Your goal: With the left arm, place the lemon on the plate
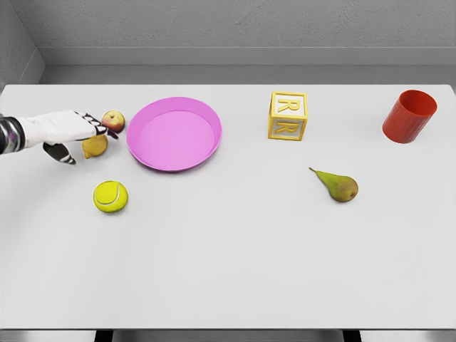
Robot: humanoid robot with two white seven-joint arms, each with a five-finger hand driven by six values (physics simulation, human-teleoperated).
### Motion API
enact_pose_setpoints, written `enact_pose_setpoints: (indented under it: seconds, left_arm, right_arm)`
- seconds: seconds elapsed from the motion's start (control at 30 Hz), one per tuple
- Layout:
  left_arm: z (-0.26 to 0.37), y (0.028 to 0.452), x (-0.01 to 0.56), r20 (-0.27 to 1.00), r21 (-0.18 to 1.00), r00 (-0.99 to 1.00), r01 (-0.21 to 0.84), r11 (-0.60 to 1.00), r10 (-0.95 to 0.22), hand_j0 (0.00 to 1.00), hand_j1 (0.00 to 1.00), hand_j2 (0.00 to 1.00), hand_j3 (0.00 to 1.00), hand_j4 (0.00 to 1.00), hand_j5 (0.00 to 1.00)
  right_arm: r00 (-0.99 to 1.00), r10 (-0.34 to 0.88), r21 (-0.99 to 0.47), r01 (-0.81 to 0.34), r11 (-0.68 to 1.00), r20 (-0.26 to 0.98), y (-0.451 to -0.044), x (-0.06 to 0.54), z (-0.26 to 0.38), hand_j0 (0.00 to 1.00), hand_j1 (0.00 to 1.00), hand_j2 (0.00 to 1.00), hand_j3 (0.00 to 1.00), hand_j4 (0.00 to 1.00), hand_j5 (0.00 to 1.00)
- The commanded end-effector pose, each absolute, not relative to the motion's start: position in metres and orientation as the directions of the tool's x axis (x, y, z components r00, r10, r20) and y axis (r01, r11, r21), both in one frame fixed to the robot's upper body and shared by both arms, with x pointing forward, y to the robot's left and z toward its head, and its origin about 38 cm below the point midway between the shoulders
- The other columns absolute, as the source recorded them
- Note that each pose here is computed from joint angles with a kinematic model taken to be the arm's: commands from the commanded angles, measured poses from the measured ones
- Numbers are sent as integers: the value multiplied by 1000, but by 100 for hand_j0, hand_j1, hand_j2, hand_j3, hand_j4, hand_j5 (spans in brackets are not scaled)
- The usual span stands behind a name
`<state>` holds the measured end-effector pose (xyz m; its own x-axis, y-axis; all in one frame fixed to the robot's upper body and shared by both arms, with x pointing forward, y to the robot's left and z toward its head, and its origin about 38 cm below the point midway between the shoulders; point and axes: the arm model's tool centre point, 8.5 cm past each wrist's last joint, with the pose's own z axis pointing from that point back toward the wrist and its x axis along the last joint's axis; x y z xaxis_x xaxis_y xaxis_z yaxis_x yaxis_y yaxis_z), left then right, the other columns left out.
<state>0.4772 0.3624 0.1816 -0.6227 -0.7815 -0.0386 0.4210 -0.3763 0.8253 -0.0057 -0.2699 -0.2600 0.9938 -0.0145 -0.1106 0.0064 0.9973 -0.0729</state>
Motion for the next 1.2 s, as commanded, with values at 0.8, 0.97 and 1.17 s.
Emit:
enact_pose_setpoints:
  seconds: [0.8, 0.97, 1.17]
  left_arm:
    - [181, 363, 479, -26, 833, -611, 425, -355, -791, 89, 89, 89, 89, 89, 89]
    - [176, 368, 479, -17, 828, -599, 440, -348, -800, 88, 88, 88, 88, 88, 88]
    - [174, 366, 480, -10, 828, -599, 444, -343, -800, 88, 88, 88, 88, 88, 88]
  right_arm:
    - [994, -14, -73, 6, 997, -111, -270, -6, -260, 100, 100, 100, 100, 100, 100]
    - [994, -14, -73, 6, 997, -111, -270, -6, -260, 100, 100, 100, 100, 100, 100]
    - [994, -14, -73, 6, 997, -111, -270, -6, -260, 100, 100, 100, 100, 100, 100]
